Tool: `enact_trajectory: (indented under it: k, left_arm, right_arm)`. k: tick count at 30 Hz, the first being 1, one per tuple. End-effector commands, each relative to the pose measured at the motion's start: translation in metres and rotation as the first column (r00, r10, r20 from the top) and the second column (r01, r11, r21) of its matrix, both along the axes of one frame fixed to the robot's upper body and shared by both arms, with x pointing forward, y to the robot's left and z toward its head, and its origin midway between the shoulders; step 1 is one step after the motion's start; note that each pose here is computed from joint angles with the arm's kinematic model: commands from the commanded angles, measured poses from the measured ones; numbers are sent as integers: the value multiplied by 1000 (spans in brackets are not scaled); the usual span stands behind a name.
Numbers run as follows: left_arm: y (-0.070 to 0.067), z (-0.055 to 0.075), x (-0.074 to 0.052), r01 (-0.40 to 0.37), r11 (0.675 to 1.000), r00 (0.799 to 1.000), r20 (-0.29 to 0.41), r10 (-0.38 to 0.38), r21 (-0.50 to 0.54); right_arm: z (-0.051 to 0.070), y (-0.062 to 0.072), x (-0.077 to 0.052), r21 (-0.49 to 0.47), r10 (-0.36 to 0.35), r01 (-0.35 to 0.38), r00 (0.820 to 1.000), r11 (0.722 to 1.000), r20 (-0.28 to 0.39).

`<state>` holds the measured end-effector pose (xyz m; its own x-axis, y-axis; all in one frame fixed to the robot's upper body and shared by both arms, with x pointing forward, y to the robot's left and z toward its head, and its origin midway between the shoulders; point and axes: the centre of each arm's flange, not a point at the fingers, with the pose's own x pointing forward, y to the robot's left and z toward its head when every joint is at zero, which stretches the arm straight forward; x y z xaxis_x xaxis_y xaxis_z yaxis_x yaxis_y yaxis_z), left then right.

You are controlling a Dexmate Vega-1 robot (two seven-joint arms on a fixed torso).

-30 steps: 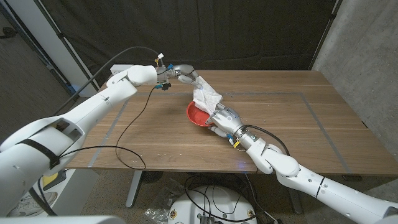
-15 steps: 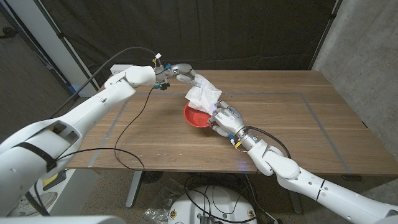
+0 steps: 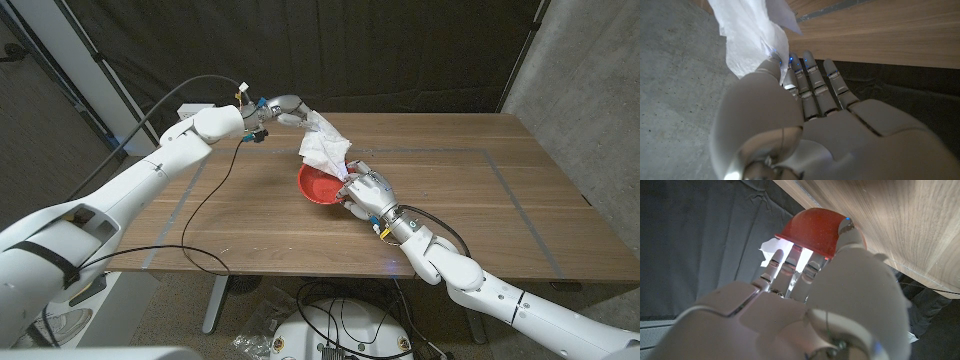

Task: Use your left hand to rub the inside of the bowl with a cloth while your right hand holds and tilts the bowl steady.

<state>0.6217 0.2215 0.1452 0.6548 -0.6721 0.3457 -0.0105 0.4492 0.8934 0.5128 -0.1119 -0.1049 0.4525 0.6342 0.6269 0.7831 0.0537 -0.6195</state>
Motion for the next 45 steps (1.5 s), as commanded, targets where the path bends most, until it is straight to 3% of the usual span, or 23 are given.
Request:
enact_trajectory:
  k: [1, 6, 12, 29, 45]
  left_arm:
    - [35, 0, -17, -32, 945, 985, 153, 86, -325]
    - [48, -4, -21, -43, 895, 972, 186, 140, -445]
    - [47, -8, -13, -53, 916, 985, 129, 113, -397]
    - [33, -9, -4, -42, 935, 993, 92, 80, -353]
    - [35, -11, -12, -41, 926, 990, 113, 89, -376]
  right_arm:
    - [4, -9, 3, 52, -26, 26, 1000, 998, 10]
    - [7, -13, 5, 78, -33, 32, 999, 996, 11]
    - [8, -15, 7, 104, -26, 26, 1000, 994, 7]
    - [9, -18, 9, 129, -16, 16, 1000, 991, -1]
    - [8, -19, 8, 137, -27, 33, 999, 990, -47]
